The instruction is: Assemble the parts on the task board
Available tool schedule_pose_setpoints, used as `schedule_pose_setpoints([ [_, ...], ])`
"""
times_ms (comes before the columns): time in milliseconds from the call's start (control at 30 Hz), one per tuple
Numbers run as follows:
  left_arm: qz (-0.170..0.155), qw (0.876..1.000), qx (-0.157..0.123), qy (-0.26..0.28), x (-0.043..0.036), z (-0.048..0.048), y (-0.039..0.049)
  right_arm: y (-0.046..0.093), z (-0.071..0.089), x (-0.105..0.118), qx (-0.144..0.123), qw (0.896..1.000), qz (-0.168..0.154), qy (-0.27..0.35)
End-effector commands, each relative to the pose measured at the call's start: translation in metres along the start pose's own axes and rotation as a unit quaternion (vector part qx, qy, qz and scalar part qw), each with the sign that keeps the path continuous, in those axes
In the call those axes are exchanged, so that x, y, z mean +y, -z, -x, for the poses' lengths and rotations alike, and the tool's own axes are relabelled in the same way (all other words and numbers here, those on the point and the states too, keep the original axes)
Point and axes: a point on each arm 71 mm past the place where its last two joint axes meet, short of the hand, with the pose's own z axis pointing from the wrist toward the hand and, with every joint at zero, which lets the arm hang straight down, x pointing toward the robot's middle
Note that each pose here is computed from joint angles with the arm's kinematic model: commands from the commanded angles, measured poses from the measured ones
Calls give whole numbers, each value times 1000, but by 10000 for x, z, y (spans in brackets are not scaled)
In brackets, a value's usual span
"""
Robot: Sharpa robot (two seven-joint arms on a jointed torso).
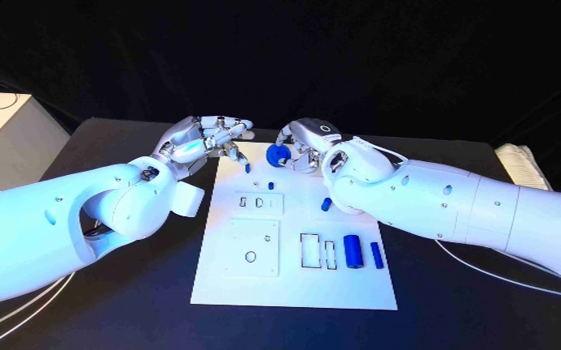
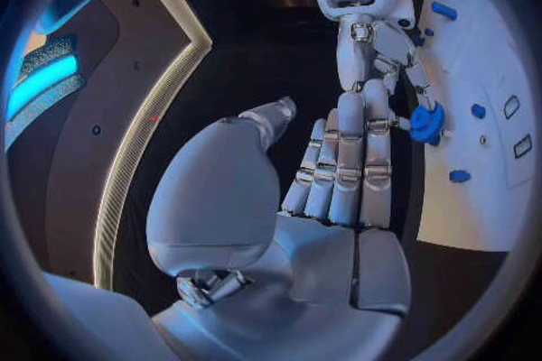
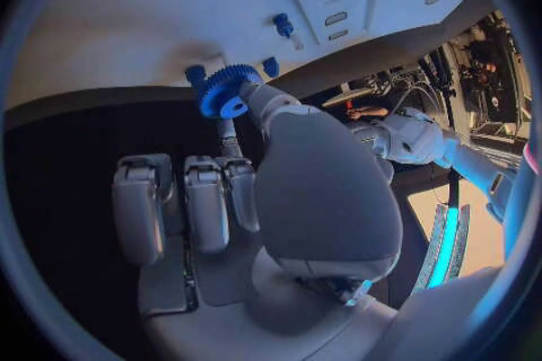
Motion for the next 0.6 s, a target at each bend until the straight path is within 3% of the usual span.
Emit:
schedule_pose_setpoints([
  [33,-3,1000,12,2,-6,-28,-12,-17,-40,24,1,1000,0,10],
  [600,-3,1000,13,2,-6,-27,-12,-88,-212,22,16,1000,-16,13],
])
